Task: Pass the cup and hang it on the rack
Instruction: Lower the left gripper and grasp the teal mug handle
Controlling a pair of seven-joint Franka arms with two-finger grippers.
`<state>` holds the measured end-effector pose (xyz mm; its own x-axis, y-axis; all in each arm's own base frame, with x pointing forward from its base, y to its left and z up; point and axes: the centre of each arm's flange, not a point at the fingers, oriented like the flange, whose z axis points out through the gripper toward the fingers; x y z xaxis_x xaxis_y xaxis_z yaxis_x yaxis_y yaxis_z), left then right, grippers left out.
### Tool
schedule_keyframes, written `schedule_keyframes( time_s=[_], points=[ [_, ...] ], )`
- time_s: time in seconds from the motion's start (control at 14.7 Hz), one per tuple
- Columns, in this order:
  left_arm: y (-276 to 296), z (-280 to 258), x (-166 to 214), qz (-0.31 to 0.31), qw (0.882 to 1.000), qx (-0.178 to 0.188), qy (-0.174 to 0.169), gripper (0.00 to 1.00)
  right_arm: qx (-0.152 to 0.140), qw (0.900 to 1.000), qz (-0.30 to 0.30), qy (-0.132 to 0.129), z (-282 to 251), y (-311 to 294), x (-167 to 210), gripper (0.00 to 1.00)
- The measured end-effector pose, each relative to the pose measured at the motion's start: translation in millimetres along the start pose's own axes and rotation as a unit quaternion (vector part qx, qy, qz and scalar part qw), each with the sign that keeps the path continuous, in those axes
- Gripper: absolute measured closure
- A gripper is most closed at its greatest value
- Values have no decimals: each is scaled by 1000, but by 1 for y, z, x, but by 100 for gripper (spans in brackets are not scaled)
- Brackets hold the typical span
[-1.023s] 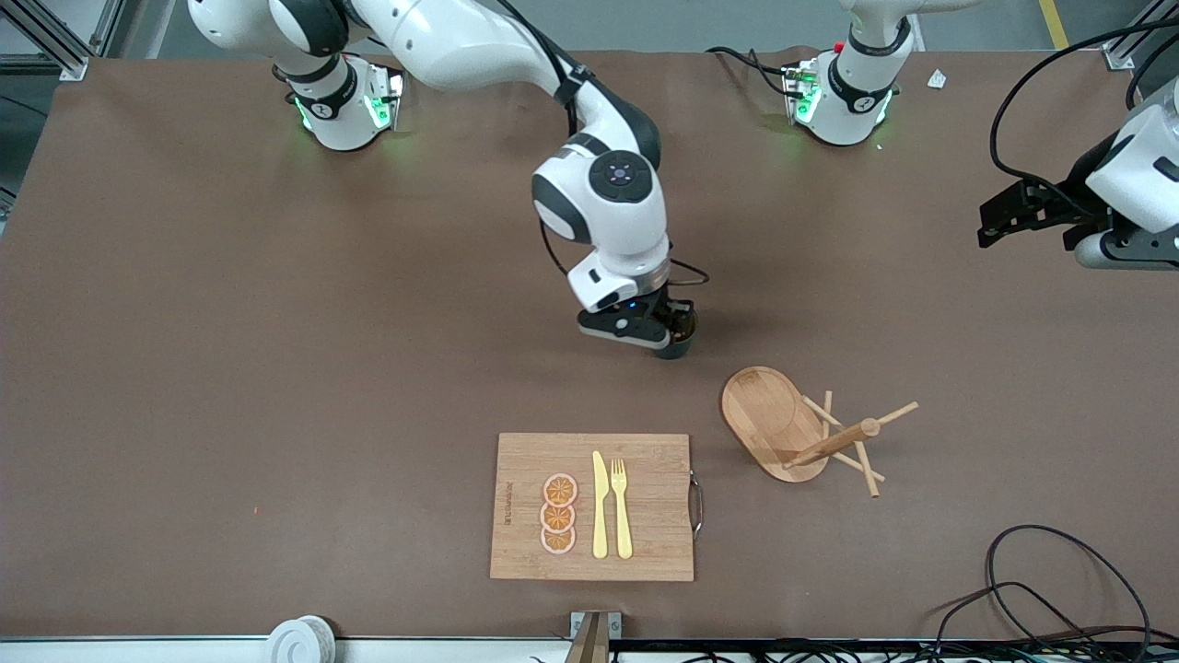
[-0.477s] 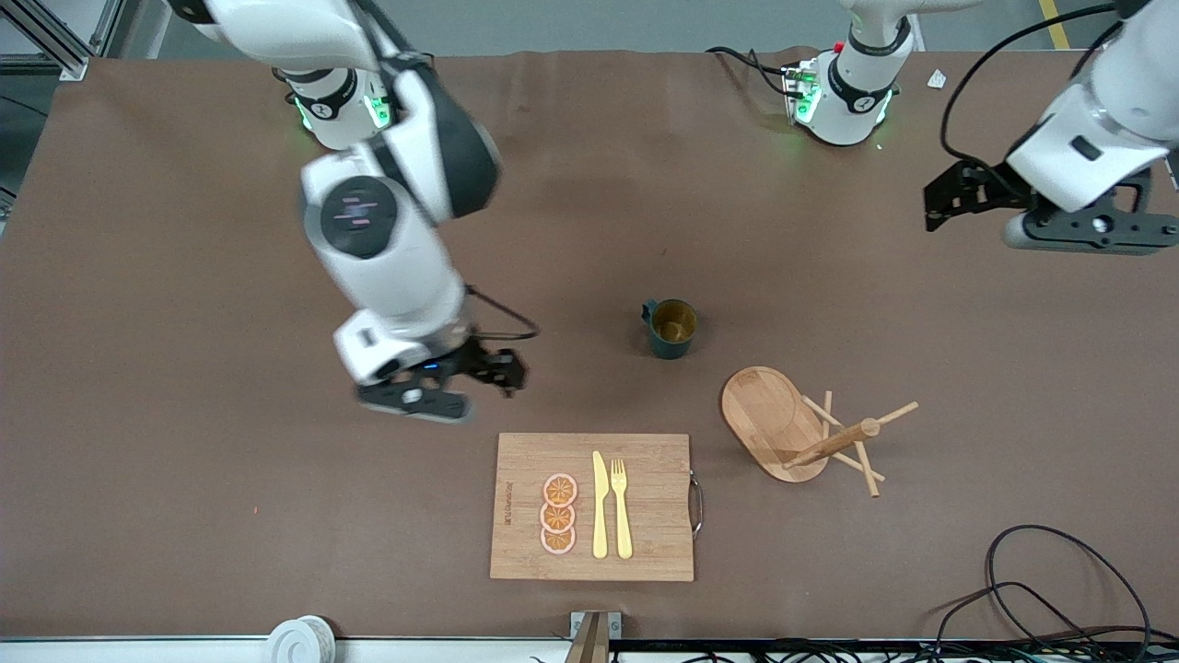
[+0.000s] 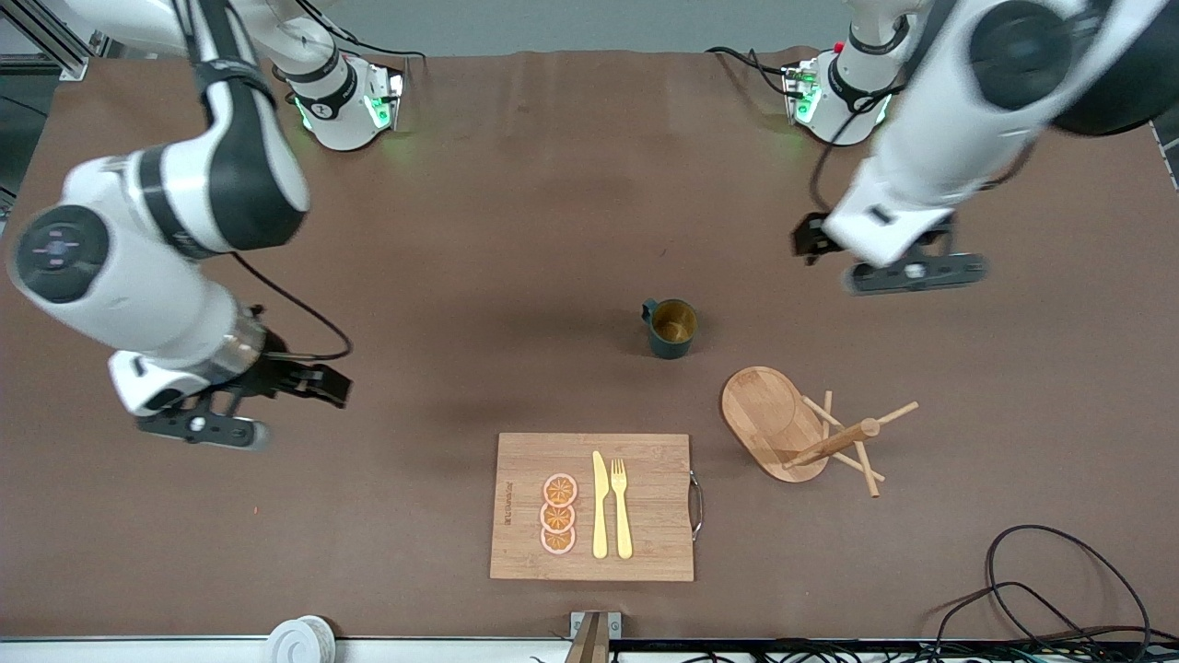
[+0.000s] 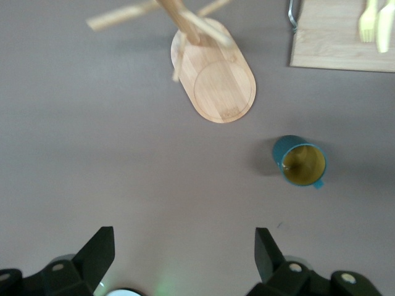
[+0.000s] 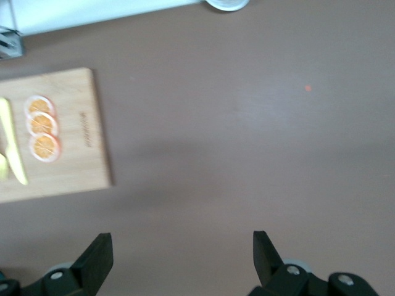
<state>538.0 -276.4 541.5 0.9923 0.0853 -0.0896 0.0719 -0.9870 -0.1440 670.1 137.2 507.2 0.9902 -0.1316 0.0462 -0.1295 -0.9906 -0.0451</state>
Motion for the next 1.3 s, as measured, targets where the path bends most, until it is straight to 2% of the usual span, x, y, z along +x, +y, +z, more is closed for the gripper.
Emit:
schedule_keyframes(
  time_s=[0.2,0.48,0.82,1.16,1.3],
  points=[
    [94,57,-26,-30,998,54,8,0,-6,1000,-21,1,-27,58,-17,0],
    [189,143,-69,-92,986,131,52,0,-20,999,-42,16,-67,97,-54,0],
    [269,219,-127,-144,962,163,167,0,-19,998,-53,25,-91,129,-70,0],
    [291,276,-141,-186,933,181,249,0,-18,999,-42,27,-103,149,-75,0],
    [295,296,-151,-207,917,181,289,0,-18,999,-41,24,-106,150,-78,0]
  ],
)
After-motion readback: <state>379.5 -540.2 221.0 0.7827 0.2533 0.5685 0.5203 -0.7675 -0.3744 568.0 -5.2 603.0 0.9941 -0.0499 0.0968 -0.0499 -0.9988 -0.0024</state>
